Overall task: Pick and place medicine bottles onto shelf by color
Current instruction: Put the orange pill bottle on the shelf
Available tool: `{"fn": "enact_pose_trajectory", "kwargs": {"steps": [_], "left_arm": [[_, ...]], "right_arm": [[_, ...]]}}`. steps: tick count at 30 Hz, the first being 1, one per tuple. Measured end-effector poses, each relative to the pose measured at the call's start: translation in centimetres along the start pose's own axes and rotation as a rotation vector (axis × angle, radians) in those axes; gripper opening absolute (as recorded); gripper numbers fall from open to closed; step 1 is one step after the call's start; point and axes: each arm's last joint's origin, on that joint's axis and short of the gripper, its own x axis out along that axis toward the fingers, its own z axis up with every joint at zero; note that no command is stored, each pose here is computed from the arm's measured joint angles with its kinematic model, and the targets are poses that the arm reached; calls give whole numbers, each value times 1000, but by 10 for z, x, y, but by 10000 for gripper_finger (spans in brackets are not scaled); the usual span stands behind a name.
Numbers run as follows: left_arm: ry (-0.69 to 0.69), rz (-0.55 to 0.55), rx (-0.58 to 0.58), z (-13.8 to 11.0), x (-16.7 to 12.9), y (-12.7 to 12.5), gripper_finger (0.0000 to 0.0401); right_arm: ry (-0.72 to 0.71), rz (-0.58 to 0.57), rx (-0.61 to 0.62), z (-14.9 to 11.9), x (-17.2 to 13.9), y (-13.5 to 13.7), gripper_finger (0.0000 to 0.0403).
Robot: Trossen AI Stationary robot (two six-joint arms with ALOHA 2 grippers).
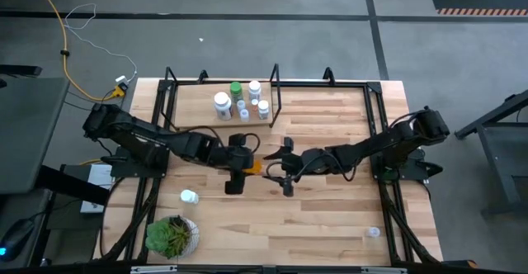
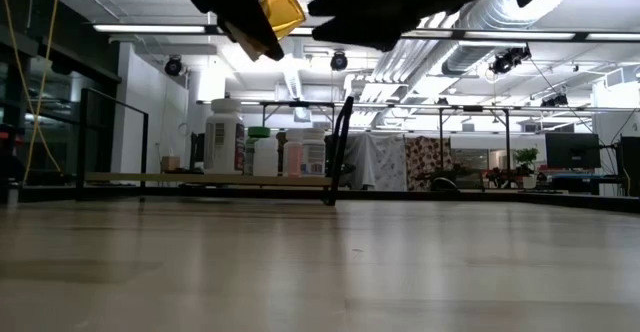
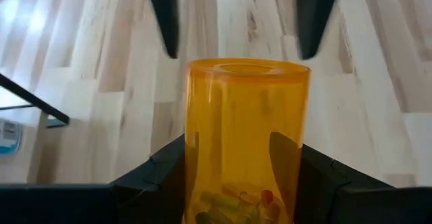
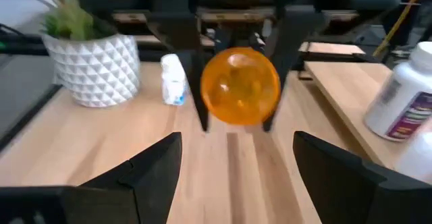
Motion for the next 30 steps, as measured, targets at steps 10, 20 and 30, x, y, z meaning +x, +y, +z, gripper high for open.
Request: {"fn": "enact_pose_trajectory", "kwargs": {"steps": [10, 20, 30], "left_arm": [[-16, -26, 9, 2, 1, 2, 179], [-24, -28, -12, 3, 1, 6, 179], [-31, -33, -13, 4, 1, 6, 179]], "right_arm": [[-45, -68, 13, 1, 4, -3, 275], [-131, -47, 42, 0, 15, -6, 275], [-184, -23, 61, 3, 17, -7, 275]]}}
